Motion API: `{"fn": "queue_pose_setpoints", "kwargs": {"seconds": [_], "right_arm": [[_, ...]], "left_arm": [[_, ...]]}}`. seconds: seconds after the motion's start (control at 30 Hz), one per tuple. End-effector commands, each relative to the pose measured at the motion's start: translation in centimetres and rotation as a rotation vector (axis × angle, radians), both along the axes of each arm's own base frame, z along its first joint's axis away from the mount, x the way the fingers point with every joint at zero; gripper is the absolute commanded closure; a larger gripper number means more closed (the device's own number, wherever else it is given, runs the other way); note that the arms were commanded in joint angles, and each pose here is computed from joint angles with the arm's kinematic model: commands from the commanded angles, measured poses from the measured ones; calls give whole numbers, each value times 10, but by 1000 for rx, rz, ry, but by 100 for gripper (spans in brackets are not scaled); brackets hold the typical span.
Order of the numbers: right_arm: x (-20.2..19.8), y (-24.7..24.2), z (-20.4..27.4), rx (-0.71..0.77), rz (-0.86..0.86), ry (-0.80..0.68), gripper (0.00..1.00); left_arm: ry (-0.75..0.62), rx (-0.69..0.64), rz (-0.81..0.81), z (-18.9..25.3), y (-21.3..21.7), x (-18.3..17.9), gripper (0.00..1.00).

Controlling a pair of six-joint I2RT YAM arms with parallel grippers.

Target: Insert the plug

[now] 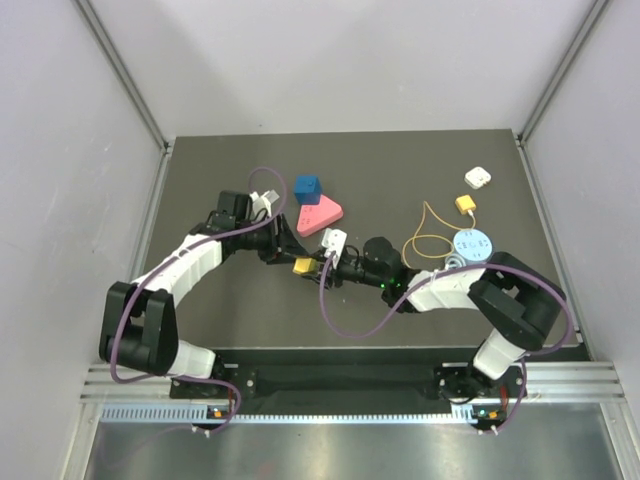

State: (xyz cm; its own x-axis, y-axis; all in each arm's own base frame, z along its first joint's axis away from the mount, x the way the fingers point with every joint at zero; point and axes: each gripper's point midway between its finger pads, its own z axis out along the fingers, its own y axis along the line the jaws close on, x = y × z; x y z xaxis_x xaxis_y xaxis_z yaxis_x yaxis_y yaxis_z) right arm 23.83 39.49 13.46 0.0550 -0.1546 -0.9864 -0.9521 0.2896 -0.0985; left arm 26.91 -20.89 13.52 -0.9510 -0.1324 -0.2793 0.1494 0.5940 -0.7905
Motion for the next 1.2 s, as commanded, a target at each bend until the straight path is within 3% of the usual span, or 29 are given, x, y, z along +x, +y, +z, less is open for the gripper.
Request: {"fn": "queue_pose_setpoints", "kwargs": {"seconds": [0.0,0.3,0.57,0.67,0.7,0.77,0.8,0.9,0.97,1.03,1.17], "right_arm": [[-8,4,53,149,32,-95,100],[-6,-7,66,202,-8,-122,100],[-5,-12,69,234,-14,-107,100],[-4,-12,68,234,-20,-103,100],[-3,-12,67,234,-22,-102,100],[-2,-13,65,235,-26,-90,100],[-1,-13,65,238,-29,-87,100],[4,-15,65,245,-48,-79,100],[6,-17,66,251,-56,-82,100],[7,-17,66,256,-55,-80,100],[7,-17,68,264,-47,-76,100]], "left_arm": [[-63,-84,-17,30,-9,-1,50],[-41,-189,-36,53,-16,-13,44],[-19,-152,-49,43,-14,-19,48],[-22,-160,-56,45,-15,-21,64],[-20,-162,-57,46,-15,-21,78],[-19,-166,-63,47,-16,-21,98],[-12,-175,-66,48,-17,-22,100],[-5,-197,-79,52,-20,-24,100],[0,-209,-87,53,-21,-25,82],[4,-210,-95,54,-22,-26,54],[2,-204,-108,52,-21,-28,51]]}}
